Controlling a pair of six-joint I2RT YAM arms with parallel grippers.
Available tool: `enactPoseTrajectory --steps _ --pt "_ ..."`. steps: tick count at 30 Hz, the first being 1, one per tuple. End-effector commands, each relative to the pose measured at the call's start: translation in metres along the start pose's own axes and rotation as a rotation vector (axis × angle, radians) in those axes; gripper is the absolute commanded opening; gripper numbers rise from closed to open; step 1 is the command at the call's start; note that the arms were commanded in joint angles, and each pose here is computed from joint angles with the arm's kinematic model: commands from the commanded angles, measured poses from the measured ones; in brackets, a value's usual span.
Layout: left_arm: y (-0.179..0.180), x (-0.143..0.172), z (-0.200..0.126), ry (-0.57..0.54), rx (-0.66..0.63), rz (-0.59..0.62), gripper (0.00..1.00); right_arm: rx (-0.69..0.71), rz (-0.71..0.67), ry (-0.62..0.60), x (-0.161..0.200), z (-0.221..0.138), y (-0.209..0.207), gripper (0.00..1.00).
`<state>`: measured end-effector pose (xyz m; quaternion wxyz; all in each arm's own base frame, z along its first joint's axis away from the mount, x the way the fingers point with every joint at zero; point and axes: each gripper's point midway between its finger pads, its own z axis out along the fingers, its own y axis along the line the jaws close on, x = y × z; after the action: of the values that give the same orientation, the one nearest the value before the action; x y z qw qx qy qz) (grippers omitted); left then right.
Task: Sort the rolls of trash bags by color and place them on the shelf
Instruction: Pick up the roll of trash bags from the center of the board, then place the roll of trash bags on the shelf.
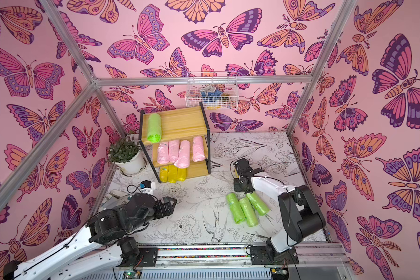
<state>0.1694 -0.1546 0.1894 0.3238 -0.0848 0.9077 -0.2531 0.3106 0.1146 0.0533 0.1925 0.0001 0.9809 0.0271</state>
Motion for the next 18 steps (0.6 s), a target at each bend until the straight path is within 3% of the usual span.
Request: enactPoseTrajectory --steps 1,8,14,18 --pt "0.003 -0.004 -0.003 -0.029 0.010 -0.014 0.98 -0.046 0.067 -0.090 -0.008 -0.028 0.001 0.04" --pt "0.005 -0.013 -0.018 -0.076 0.039 -0.021 0.98 -0.420 0.094 -0.246 0.002 -0.082 0.075 0.00" --pt "0.008 -0.019 -0.032 -0.114 0.064 -0.033 0.98 -0.633 0.064 -0.313 0.009 -0.112 0.152 0.00" --pt "0.014 -0.022 -0.043 -0.140 0.081 -0.051 0.98 -0.724 0.055 -0.304 0.009 -0.114 0.195 0.00"
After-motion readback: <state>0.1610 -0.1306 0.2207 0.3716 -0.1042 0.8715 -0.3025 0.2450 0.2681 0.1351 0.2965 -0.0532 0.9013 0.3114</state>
